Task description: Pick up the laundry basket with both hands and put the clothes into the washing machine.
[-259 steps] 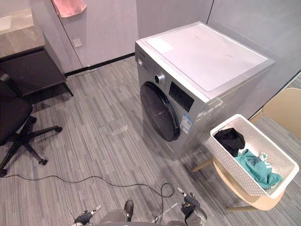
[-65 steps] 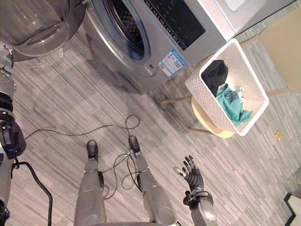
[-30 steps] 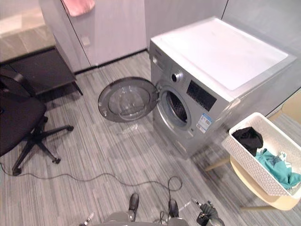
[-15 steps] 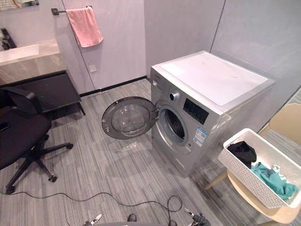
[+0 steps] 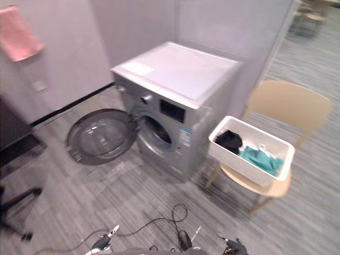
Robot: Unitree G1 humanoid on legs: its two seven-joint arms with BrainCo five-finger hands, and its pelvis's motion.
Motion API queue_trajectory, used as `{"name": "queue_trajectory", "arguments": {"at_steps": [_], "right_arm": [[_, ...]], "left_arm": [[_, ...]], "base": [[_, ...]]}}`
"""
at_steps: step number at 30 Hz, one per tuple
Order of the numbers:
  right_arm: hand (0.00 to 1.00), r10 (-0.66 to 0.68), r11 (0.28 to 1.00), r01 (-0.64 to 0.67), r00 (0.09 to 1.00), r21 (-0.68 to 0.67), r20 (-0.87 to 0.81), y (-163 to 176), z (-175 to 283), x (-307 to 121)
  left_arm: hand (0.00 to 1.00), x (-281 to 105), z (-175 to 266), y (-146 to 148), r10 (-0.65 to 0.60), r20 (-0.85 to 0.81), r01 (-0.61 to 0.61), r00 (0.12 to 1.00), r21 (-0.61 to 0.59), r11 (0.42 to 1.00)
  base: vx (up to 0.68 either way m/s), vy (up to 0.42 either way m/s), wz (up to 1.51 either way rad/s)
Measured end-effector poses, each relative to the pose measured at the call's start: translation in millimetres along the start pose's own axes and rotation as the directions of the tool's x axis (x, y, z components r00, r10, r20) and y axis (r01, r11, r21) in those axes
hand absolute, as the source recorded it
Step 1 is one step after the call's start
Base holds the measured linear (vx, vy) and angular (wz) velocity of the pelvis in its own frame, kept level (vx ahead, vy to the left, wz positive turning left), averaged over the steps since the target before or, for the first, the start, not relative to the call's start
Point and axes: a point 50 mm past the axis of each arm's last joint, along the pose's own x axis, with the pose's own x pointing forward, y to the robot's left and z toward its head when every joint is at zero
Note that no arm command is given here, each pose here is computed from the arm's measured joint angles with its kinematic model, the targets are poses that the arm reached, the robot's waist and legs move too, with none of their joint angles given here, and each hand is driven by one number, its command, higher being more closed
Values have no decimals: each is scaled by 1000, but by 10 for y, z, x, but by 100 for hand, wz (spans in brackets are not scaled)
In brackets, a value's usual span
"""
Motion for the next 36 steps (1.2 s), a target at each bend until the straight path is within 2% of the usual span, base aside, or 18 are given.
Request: {"name": "queue_trajectory", "arguments": {"at_steps": [5, 11, 16, 18, 24, 27, 36], "right_arm": [[0, 21, 999, -21, 1000, -50, 12, 50, 35, 3], [0, 17, 999, -15, 999, -45, 38, 13, 38, -9], [0, 44, 998, -42, 997, -36, 56, 127, 84, -5], [0, 27, 999, -26, 999, -40, 27, 46, -39, -25], [0, 26, 999, -24, 998, -47, 61, 26, 103, -2], [0, 0, 999, 1, 1000, -37, 25, -85, -34, -25], [0, 4, 1000, -4, 999, 9, 53, -84, 35, -21]], "left_arm": [[0, 9, 10, -77, -19, -2, 19, 1000, 46, 999], [0, 29, 115, -152, -47, 25, 43, 999, 128, 991], [0, 27, 145, -192, -66, 40, 59, 997, 162, 985], [0, 20, 116, -199, -72, 33, 65, 997, 181, 981], [0, 20, 49, -154, -43, 10, 42, 999, 134, 990], [0, 18, 40, -150, -38, 8, 37, 999, 126, 991], [0, 27, 99, -129, -19, 27, 17, 999, 97, 995]], "base": [[113, -2, -28], [128, 17, -11], [71, -9, -87], [81, -15, -72], [70, -32, -108], [15, 7, 0], [73, -23, 27]]}}
